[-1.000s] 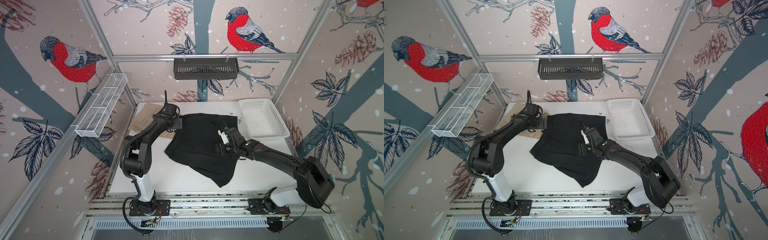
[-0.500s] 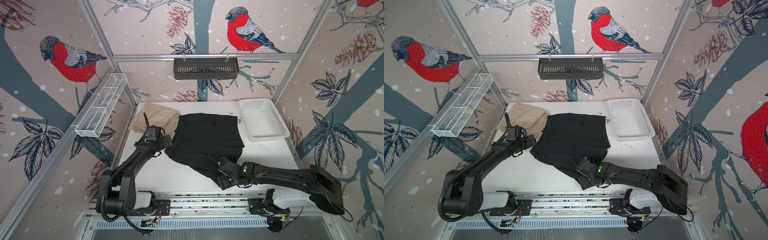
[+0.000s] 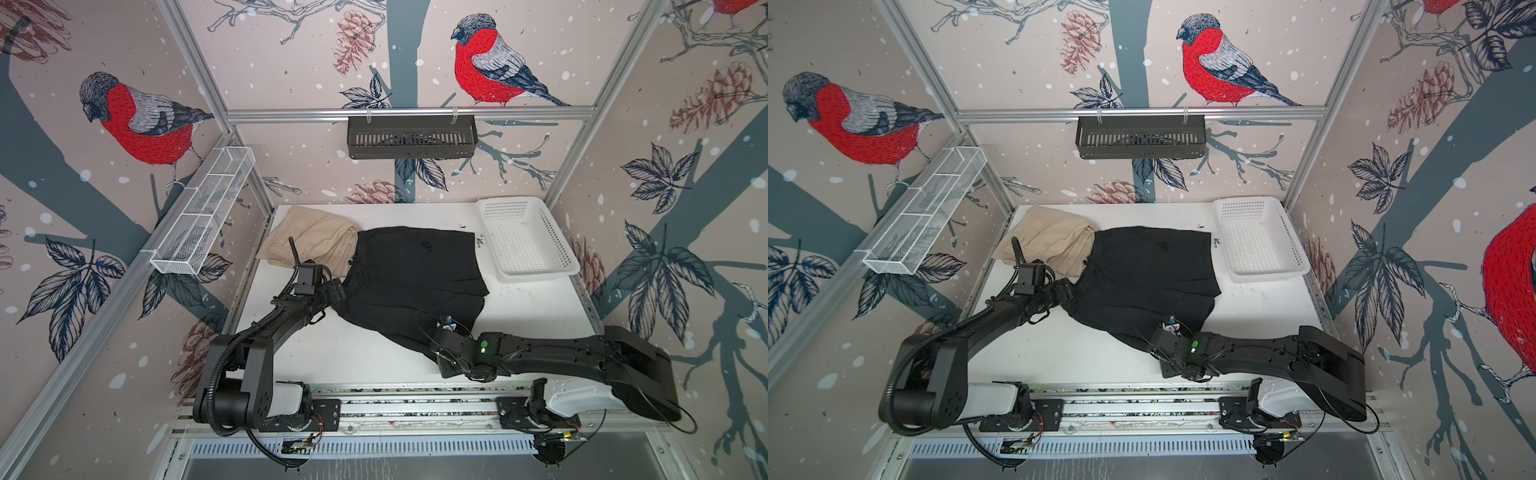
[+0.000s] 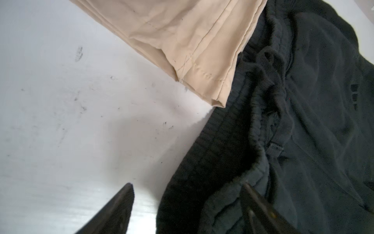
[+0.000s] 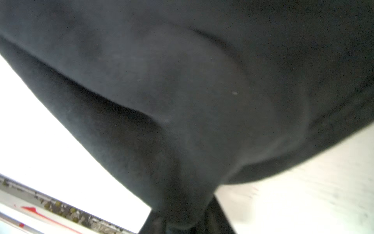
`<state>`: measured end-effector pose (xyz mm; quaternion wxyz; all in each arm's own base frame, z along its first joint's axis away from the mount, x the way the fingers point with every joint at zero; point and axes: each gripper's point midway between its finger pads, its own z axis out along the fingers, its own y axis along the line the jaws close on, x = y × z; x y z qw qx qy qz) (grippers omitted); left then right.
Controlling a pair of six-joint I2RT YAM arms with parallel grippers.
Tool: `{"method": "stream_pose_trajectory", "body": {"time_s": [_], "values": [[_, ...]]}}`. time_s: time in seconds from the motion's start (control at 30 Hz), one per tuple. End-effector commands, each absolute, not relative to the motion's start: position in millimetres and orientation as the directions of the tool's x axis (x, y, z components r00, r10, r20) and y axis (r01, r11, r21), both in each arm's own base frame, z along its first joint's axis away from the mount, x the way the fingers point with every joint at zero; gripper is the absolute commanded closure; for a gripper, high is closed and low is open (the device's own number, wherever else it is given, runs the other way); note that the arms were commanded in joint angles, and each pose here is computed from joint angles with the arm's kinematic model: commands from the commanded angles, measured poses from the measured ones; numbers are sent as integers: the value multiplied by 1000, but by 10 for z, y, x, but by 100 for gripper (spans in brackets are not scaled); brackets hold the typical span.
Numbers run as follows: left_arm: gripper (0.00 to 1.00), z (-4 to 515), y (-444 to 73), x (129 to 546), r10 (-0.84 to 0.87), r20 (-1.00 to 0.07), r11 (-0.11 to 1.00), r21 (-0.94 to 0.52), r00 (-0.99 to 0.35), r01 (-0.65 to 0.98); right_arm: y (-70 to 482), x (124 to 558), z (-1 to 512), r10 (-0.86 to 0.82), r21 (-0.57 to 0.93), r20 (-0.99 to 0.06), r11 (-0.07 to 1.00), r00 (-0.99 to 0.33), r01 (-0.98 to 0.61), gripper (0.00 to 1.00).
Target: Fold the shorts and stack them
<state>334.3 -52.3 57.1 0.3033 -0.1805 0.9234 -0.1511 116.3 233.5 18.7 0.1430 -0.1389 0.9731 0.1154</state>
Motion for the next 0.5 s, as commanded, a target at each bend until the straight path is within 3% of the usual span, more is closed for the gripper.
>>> {"method": "stream_pose_trajectory", "body": {"time_s": [0.0, 0.13, 0.2, 0.3, 0.47], "values": [[39, 651, -602, 3432, -434, -530, 874, -443, -729, -198, 2212, 1165, 212, -214, 155, -318, 950, -924, -273, 86], [61, 600, -659, 3332, -438, -508, 862, -473, -741, -185, 2160, 1117, 250, -212, 151, -314, 951, -925, -269, 91], [61, 571, -679, 3263, -438, -493, 857, -481, -752, -184, 2185, 1124, 335, -195, 183, -333, 946, -923, -266, 91], [40, 553, -652, 3154, -441, -477, 859, -469, -760, -205, 2188, 1128, 354, -191, 191, -339, 945, -921, -267, 91], [21, 717, -689, 3109, -403, -518, 869, -474, -754, -138, 2242, 1095, 287, -183, 226, -338, 937, -923, -268, 93]]}}
